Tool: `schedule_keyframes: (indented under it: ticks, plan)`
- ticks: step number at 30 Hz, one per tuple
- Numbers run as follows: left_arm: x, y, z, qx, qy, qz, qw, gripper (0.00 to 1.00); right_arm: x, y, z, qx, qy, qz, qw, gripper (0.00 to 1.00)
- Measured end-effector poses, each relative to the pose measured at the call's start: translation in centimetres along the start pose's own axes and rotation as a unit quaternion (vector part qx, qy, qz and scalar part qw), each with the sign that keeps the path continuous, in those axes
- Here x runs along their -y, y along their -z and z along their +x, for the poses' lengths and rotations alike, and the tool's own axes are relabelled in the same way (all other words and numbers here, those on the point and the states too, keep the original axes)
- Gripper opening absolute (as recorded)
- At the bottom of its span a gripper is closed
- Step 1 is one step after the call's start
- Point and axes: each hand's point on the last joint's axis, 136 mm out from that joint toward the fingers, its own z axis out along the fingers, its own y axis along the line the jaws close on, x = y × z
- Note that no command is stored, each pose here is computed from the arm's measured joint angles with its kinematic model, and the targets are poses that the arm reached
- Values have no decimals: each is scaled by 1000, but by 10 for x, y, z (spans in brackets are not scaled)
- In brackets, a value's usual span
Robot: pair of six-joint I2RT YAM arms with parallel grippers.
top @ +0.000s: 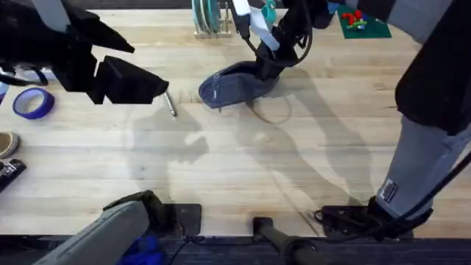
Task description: Unzip the bag, pick up the pens from the table one at a time and place them inside, then zip the bag closed.
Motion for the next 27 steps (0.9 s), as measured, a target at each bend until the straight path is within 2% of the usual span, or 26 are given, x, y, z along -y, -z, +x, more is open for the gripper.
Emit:
schedule_keyframes:
  ticks: [5,7,9,11,12,14,27]
  plan:
    - [0,0,0,0,0,0,1000,995,0,0,0,0,0,0,1000,237]
    - [0,0,0,0,0,0,1000,995,0,0,0,0,1,0,1000,368]
    - [0,0,0,0,0,0,1000,995,0,0,0,0,2,1,1000,554]
    - [0,0,0,0,0,0,1000,995,1,0,0,0,4,3,1000,849]
    - [0,0,0,0,0,0,1000,995,2,0,0,0,7,3,1000,959]
    - [0,0,0,0,0,0,1000,995,2,0,-1,0,7,3,1000,992]
    - [0,0,0,0,0,0,1000,995,2,0,-1,1,5,3,1000,996]
